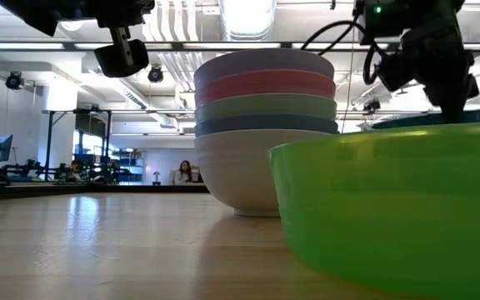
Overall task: Nest bowls inside each other
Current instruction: Stack the blue bowl on top of the purple bowl
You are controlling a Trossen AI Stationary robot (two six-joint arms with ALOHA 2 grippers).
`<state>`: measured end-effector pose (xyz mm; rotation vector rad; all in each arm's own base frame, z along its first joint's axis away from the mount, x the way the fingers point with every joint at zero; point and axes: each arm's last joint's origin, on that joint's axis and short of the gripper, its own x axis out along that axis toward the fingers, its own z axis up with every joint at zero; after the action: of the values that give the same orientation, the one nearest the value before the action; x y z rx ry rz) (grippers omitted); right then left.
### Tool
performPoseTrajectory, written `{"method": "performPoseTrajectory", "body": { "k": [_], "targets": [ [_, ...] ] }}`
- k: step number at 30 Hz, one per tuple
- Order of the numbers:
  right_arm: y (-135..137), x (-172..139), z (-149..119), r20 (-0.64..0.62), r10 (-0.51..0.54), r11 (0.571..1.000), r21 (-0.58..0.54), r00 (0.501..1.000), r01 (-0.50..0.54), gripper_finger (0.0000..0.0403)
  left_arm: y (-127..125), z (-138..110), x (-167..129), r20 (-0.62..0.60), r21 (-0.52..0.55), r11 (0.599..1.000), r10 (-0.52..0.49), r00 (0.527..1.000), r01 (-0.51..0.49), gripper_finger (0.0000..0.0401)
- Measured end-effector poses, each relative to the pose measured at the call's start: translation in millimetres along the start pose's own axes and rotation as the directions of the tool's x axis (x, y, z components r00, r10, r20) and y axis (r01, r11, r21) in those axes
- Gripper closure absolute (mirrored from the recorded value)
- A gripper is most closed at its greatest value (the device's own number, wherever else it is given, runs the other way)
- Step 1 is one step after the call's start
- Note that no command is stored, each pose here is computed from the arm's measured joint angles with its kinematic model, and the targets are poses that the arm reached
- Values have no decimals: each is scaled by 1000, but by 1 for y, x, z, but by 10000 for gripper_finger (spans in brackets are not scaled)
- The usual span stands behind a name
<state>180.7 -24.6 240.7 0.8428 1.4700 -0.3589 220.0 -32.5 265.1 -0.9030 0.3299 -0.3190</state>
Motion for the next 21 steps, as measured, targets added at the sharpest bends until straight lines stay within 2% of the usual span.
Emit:
{"method": "performPoseTrajectory", "body": {
  "k": [5, 13, 16, 21],
  "targets": [
    [5, -23, -2, 27, -53, 998, -20, 998, 53, 387, 0, 0, 0, 0, -1, 1000, 0, 1000, 0, 400],
    [25, -69, 3, 179, 55, 996, -75, 982, -42, 387, 0, 0, 0, 0, -5, 1000, 0, 1000, 0, 400],
    [36, -94, 6, 287, 142, 987, -115, 947, -113, 387, 0, 0, 0, 0, -7, 1000, 0, 1000, 0, 400],
    [57, -130, 16, 447, 312, 949, -179, 838, -258, 387, 0, 0, 0, 0, -7, 1000, 0, 1000, 0, 400]
  ]
}}
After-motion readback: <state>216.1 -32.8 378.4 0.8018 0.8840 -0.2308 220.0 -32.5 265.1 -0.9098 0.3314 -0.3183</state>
